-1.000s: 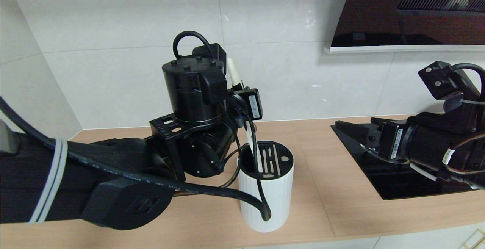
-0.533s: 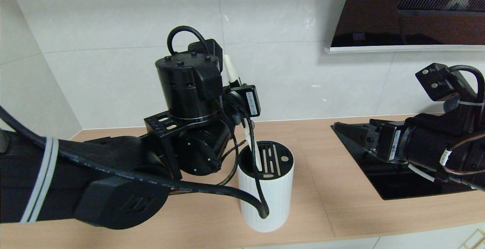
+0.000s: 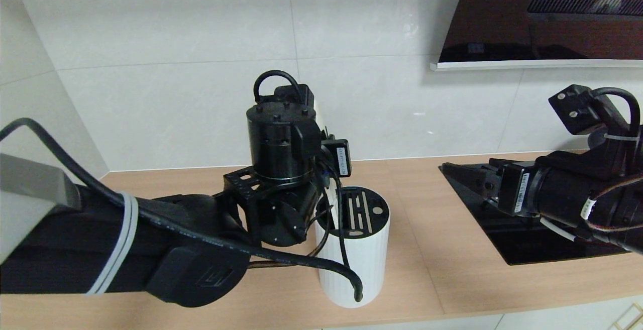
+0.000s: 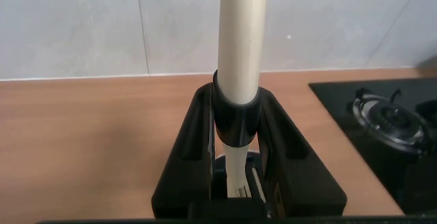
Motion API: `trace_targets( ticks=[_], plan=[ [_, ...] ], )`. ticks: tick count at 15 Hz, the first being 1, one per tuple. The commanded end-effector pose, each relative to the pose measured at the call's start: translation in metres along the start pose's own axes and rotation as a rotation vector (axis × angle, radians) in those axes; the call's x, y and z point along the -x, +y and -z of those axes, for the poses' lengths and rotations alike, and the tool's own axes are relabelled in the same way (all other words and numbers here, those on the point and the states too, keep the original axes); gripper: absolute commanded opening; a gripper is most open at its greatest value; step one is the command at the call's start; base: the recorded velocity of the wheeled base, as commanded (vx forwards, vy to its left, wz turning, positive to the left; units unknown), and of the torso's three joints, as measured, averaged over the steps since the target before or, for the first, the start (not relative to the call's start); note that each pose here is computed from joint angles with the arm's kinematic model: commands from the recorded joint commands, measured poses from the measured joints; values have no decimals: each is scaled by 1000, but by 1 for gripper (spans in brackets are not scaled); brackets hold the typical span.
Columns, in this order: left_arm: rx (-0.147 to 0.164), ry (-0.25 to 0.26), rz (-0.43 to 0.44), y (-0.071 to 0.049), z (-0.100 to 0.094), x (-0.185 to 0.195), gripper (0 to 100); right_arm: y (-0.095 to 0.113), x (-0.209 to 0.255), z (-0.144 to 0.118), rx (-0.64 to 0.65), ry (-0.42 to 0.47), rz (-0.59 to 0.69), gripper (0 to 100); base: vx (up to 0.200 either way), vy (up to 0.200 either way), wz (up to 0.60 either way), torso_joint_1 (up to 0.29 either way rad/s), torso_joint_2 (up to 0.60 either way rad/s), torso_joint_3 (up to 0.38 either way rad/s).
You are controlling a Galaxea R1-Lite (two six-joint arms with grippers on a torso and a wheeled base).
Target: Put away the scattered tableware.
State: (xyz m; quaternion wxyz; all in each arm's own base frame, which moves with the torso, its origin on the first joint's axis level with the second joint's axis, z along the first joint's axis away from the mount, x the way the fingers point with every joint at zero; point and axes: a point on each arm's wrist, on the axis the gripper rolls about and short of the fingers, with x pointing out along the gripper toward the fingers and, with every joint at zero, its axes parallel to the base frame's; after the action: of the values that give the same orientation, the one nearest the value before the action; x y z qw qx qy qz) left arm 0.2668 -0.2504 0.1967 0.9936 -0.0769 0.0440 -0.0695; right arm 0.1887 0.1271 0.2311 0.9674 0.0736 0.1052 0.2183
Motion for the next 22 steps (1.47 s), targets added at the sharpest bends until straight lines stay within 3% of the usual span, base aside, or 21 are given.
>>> trace_targets(
  ticks=[1,6,10,13,14,22],
  plan=[
    [-17,29,-1,-2,12,-2,0,0,-1,0,0,2,0,100,0,0,0,0,0,0],
    [-27,34,37,-15,37,0,0,0,-2,2,1,10,2,100,0,0,0,0,0,0],
    [-56,70,38,-15,52,0,0,0,-2,2,1,9,3,100,0,0,0,0,0,0],
    [-61,76,38,-15,54,1,0,0,-2,2,1,10,2,100,0,0,0,0,0,0],
    [-62,77,38,-15,55,1,100,0,-2,2,1,9,3,100,0,0,0,0,0,0],
    [-51,68,42,-15,51,2,100,0,-3,2,2,11,2,100,0,0,0,0,0,0]
  ],
)
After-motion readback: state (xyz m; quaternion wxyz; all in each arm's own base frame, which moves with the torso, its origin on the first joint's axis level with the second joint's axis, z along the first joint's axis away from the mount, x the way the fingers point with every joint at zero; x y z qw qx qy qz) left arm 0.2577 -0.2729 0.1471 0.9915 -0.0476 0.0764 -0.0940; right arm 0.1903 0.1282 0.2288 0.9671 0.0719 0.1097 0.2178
